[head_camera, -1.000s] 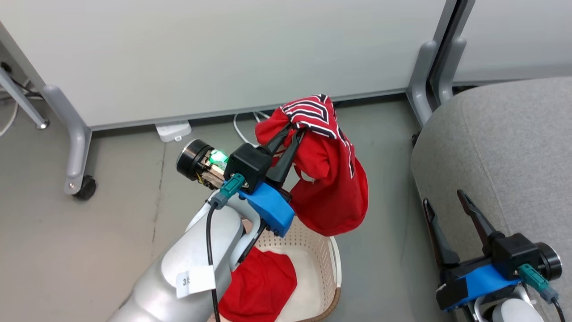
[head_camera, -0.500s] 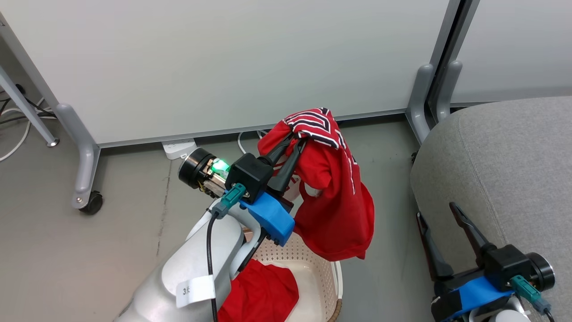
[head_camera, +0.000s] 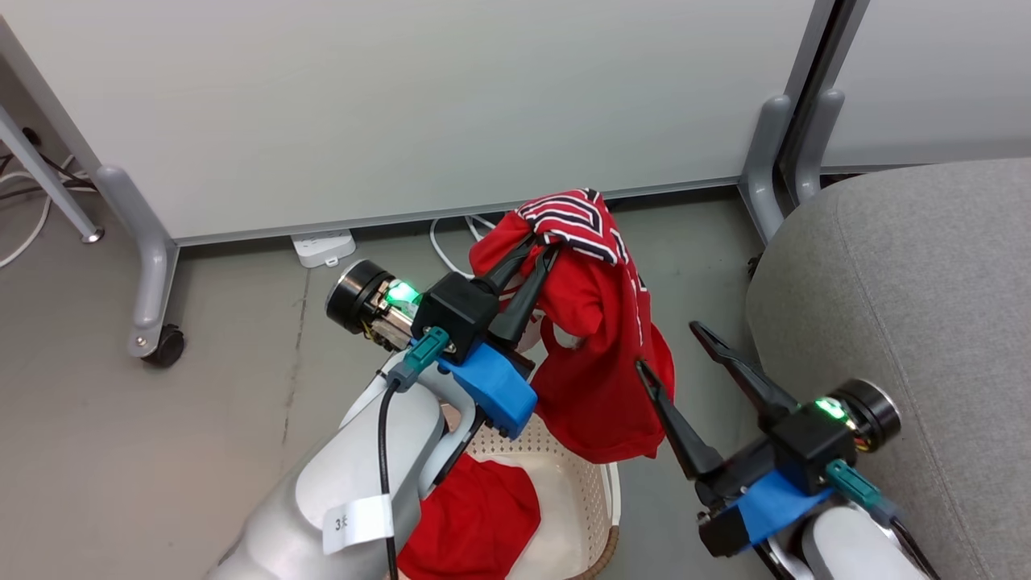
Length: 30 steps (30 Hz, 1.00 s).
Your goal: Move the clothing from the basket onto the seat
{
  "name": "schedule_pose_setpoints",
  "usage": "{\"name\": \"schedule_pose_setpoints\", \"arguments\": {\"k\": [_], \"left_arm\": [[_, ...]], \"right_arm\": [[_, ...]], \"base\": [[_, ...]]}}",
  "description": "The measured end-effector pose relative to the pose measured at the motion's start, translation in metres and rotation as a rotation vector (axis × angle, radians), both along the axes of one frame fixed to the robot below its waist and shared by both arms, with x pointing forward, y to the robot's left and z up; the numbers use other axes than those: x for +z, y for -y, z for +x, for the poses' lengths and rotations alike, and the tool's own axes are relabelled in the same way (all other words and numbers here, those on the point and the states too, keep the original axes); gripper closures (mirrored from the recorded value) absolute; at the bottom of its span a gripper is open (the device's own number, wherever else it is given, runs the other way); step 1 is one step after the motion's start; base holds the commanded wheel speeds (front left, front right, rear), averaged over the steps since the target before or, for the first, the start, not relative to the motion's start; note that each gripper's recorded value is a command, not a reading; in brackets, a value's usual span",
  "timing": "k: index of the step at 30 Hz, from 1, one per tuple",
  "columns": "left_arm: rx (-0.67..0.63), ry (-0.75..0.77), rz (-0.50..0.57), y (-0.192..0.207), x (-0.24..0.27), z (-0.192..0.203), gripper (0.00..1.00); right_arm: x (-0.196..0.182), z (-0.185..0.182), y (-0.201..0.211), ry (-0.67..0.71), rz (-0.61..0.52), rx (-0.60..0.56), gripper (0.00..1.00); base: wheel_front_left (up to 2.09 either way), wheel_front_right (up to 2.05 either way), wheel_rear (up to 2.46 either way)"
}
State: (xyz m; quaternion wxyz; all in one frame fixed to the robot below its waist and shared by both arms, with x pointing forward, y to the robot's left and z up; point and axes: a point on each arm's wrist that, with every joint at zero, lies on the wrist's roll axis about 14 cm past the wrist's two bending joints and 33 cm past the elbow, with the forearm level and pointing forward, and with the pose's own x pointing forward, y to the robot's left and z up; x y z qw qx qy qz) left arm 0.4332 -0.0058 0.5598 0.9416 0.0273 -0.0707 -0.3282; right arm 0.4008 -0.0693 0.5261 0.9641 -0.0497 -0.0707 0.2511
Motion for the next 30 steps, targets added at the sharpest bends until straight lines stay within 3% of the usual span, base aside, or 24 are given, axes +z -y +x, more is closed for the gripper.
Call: {"name": "schedule_pose_setpoints", "arguments": {"k": [11,23,24,25,30], "left_arm": [[-0.027,-0.019,0.006,0.010,-0.011,0.006,1.00],[-0.046,-0.024,0.005,0.017,-0.013,0.014,1.00],[-0.047,-0.024,0.004,0.018,-0.013,0.013,1.00],[-0.047,-0.024,0.004,0.018,-0.013,0.013,1.00],[-0.051,-0.018,0.005,0.019,-0.011,0.012,1.00]], "right_arm": [[-0.002,0.034,-0.035,0.005,-0.052,0.089,0.00],[-0.013,0.071,-0.043,-0.021,-0.119,0.068,0.00],[-0.014,0.072,-0.044,-0.029,-0.117,0.067,0.75],[-0.015,0.072,-0.046,-0.032,-0.117,0.069,1.00],[-0.009,0.074,-0.052,-0.026,-0.106,0.076,1.00]], "base": [[0.00,0.00,0.00],[0.00,0.00,0.00],[0.00,0.00,0.00],[0.00,0.00,0.00],[0.00,0.00,0.00]]}}
